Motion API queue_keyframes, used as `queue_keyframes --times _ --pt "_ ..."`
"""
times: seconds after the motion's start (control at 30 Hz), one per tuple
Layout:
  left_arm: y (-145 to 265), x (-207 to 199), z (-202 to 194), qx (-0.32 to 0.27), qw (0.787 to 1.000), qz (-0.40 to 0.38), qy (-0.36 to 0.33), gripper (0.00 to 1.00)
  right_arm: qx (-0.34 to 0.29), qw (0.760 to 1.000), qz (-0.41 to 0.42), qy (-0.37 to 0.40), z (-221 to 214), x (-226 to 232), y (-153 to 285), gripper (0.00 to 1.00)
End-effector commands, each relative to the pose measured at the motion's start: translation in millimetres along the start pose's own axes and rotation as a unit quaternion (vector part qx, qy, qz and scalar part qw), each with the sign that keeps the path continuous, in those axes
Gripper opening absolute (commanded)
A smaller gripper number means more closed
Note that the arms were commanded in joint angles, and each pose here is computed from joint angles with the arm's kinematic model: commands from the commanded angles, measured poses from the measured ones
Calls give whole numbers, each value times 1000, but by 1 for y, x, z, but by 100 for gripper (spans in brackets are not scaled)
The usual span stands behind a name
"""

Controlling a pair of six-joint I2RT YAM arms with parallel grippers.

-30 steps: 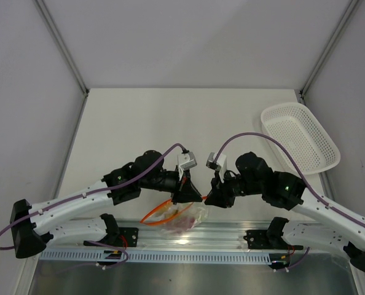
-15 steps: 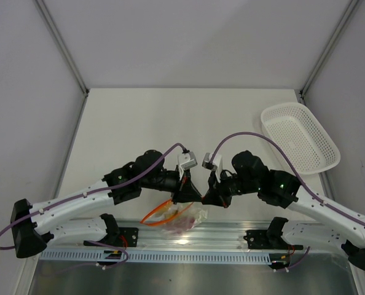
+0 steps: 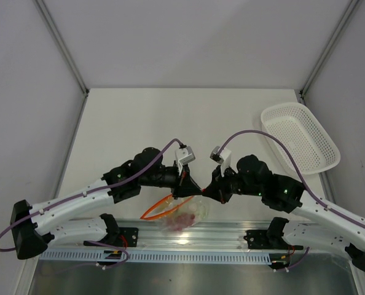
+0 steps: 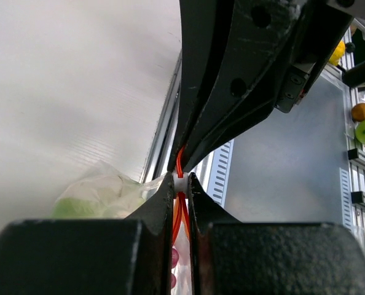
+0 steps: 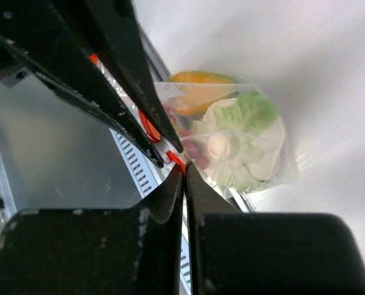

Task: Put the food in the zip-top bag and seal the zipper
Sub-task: Zip the zipper food storage bag at the center of the board.

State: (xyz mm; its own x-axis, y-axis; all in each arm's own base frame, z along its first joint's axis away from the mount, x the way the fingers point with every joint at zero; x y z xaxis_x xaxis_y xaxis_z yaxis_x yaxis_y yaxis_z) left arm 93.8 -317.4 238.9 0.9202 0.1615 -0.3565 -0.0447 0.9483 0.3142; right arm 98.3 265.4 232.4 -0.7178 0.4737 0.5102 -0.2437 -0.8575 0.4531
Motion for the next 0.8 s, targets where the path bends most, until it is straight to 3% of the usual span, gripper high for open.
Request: queue_keyframes --times 0.0,0.57,0.7,0.73,0.77 --pt "4 -14 6 5 1000 -27 3 1 -106 991 -77 -39 41 -20 5 0" --pt "30 -13 -5 16 1000 9 3 1 -107 986 -117 -46 36 -38 14 0" --pt "35 -15 -5 13 1000 7 0 0 -97 995 -14 5 33 -5 15 0" --pt "35 -16 -6 14 1000 6 0 0 -86 995 44 23 30 15 16 0" --pt "35 -17 -6 14 1000 4 0 1 -81 994 63 39 29 21 18 4"
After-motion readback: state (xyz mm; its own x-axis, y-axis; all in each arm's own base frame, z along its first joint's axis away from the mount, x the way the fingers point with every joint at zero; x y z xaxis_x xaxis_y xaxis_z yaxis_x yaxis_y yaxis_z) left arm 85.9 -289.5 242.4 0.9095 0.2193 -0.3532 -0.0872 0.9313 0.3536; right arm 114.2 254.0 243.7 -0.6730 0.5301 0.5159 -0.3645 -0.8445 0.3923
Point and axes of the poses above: each gripper's point midway between its finger pads, its own y axis back along the fingers, its own x axis along the line the jaws close on, z = x × y, the point moved 1 cm from there along y, back along the fingers, and after that the axes turned 7 degrees about -y, right-handed, at the moved point
